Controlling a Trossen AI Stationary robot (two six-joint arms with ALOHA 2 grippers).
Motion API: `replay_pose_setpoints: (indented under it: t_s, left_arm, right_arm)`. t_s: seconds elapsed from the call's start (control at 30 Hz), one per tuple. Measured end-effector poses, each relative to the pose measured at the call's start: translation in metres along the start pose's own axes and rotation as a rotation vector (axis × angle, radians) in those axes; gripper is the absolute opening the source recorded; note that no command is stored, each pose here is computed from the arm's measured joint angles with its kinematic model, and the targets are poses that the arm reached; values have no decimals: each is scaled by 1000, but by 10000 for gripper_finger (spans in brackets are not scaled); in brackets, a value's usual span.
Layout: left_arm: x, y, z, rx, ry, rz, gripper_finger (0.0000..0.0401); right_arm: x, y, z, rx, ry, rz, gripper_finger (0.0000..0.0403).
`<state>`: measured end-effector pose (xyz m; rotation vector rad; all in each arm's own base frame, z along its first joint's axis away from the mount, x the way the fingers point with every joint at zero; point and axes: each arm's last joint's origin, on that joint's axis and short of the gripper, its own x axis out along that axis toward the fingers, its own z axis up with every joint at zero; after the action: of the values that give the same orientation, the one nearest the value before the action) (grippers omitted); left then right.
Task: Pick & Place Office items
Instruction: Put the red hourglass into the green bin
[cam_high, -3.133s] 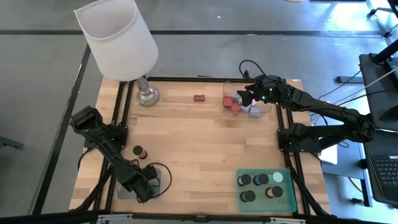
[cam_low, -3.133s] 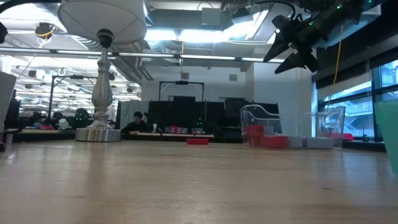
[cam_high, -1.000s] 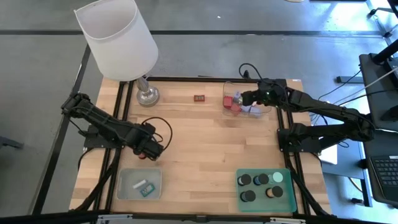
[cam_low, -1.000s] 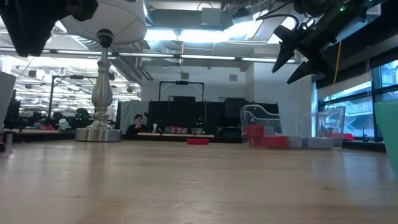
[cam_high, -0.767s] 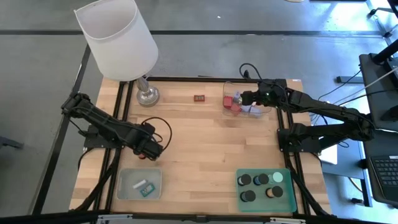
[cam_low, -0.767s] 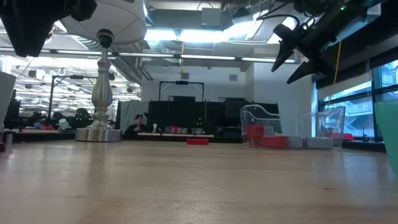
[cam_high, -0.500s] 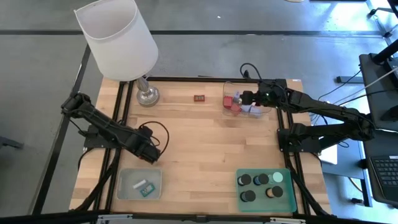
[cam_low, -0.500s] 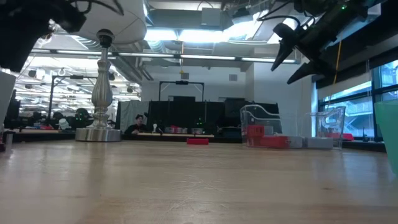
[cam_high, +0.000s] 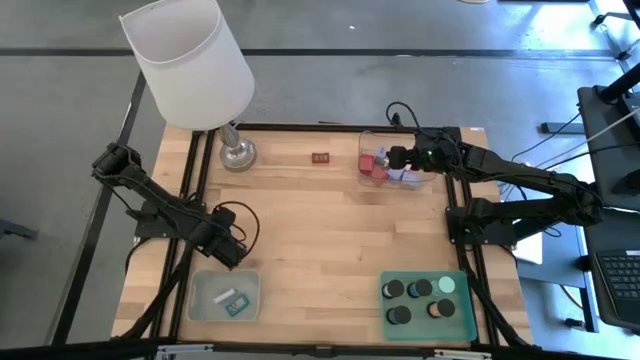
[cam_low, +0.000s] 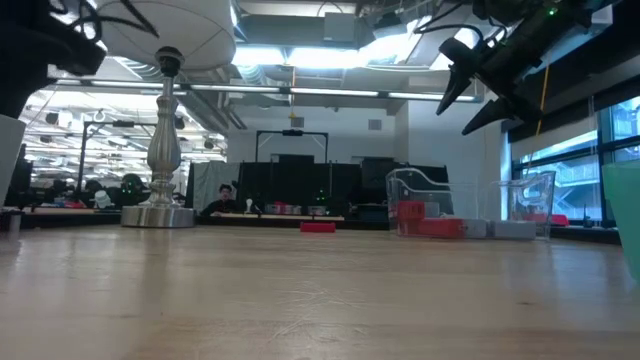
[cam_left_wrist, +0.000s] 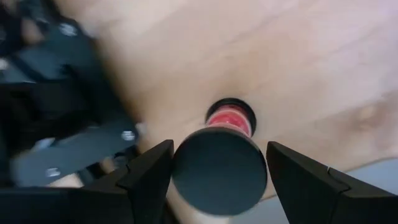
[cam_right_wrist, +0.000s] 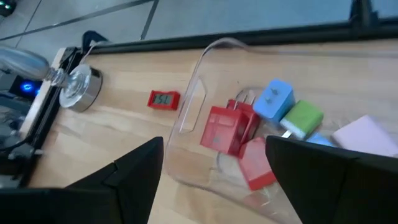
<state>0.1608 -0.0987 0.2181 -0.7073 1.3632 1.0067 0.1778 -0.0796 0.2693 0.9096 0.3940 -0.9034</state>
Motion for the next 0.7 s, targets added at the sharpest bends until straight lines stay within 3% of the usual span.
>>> replay_pose_setpoints:
  t_s: [0.17,0.4,0.7]
  left_arm:
    - [15,-4,-6,-22,20,-124,253]
    - [17,-2,-7,-6,39,-124,201]
    - [5,-7,-3,28,-12,-175,201]
  right_arm:
    - [0,1,-1,9,22,17,286]
    - [0,1,-1,9,23,18,286]
    - [0,1,0,-31,15,19,286]
